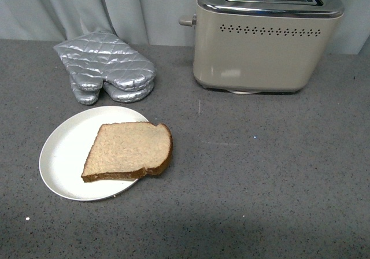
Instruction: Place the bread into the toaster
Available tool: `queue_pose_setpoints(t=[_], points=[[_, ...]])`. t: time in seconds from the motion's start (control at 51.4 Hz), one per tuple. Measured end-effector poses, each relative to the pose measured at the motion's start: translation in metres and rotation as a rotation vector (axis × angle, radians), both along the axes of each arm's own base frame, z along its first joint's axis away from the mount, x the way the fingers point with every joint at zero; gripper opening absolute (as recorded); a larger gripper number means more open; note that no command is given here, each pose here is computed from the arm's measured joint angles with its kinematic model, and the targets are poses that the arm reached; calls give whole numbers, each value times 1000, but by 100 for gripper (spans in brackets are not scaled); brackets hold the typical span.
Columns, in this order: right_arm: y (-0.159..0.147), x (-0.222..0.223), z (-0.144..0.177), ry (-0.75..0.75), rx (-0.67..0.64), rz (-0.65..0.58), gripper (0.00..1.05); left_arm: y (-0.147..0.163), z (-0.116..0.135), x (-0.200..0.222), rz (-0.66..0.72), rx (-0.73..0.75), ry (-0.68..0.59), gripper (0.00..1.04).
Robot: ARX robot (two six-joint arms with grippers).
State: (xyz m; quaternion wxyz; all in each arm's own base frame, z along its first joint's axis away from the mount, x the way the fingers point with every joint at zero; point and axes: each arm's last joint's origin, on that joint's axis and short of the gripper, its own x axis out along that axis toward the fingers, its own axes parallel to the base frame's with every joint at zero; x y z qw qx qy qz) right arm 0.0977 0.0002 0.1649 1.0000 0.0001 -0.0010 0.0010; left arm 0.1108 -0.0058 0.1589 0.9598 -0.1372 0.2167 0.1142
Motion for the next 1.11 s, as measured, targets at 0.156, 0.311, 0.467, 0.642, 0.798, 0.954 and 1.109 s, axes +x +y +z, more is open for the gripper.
queue_pose_setpoints(t=[0.156,0.311,0.467,0.642,0.798,0.954,1.109], points=[[0,0,0,0,0,0,95,0,-2,28,-27,-117,75,98],[0,0,0,0,0,0,95,8,-9,64,-45,-147,154,98],[0,0,0,0,0,0,95,15,-31,99,-87,-127,287,98],[0,0,0,0,0,0,95,22,-51,133,-127,-89,408,98],[0,0,0,0,0,0,95,27,-73,166,-169,-58,501,98],[0,0,0,0,0,0,95,28,-88,180,-190,-49,546,98],[0,0,0,0,0,0,95,23,-103,195,-215,-44,576,98]])
